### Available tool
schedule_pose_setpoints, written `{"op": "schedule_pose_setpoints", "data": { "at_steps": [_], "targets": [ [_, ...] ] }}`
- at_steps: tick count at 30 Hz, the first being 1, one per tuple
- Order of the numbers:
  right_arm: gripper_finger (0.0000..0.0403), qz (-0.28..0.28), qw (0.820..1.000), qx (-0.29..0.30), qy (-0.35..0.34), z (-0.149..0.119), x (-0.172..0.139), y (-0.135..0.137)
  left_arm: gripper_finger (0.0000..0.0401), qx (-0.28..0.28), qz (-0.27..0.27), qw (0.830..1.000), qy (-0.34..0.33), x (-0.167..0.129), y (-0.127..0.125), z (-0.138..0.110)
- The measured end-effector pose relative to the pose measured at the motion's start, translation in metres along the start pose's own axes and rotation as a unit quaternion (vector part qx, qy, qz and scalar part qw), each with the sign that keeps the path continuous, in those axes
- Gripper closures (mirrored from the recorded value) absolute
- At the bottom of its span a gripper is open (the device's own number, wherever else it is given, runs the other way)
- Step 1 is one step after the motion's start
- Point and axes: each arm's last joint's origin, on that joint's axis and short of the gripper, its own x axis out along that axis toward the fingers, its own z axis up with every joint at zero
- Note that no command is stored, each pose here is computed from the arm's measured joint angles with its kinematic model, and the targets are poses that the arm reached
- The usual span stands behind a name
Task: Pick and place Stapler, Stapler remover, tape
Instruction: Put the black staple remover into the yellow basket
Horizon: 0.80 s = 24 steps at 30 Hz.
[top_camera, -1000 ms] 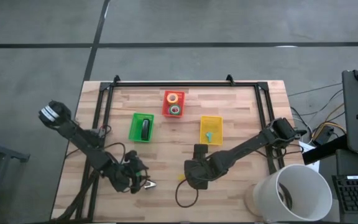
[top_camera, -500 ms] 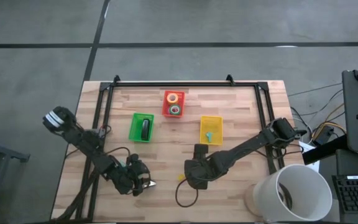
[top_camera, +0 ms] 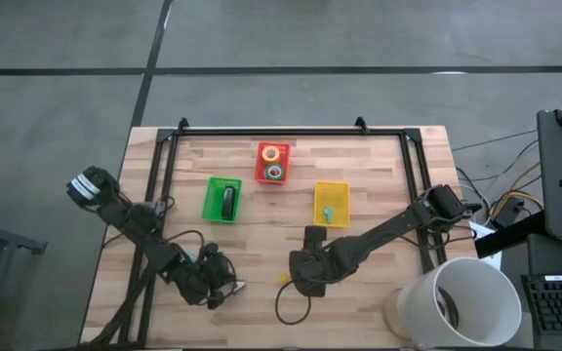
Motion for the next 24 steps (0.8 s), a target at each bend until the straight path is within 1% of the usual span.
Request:
{"op": "schedule_pose_setpoints", "data": {
  "at_steps": [2,4,6,9,13,15,18,20,24],
  "targets": [
    [0.0177,0.001,1.0,0.001,-0.003,-0.001,0.001,0.0,0.0391,0.004,0.004,1.0,-0.012,0.0,0.0,0.001],
    [0.0177,0.003,1.0,0.003,-0.006,-0.001,0.004,0.001,0.0394,0.02,0.02,0.999,-0.041,0.0,0.0,0.003],
    [0.0177,0.006,1.0,0.004,-0.011,-0.002,0.006,0.002,0.0396,0.041,0.042,0.995,-0.085,0.0,0.0,0.006],
    [0.0177,0.012,1.0,0.005,-0.026,-0.002,0.01,0.004,0.0396,0.07,0.07,0.981,-0.165,-0.002,-0.003,0.015],
    [0.0177,0.022,0.999,-0.006,-0.047,0.001,0.009,0.007,0.0397,0.11,0.116,0.954,-0.254,-0.006,-0.011,0.031],
    [0.0177,0.028,0.998,-0.01,-0.061,0.003,0.009,0.009,0.0397,0.116,0.138,0.937,-0.298,-0.012,-0.016,0.041],
    [0.0177,0.033,0.996,-0.032,-0.074,0.005,0.007,0.012,0.0396,0.14,0.159,0.914,-0.345,-0.02,-0.024,0.057],
    [0.0177,0.036,0.995,-0.043,-0.083,0.007,0.006,0.013,0.0397,0.158,0.156,0.902,-0.371,-0.028,-0.03,0.069],
    [0.0177,0.039,0.994,-0.05,-0.086,0.008,0.005,0.014,0.0397,0.197,0.123,0.875,-0.425,-0.043,-0.038,0.089]
  ]
}}
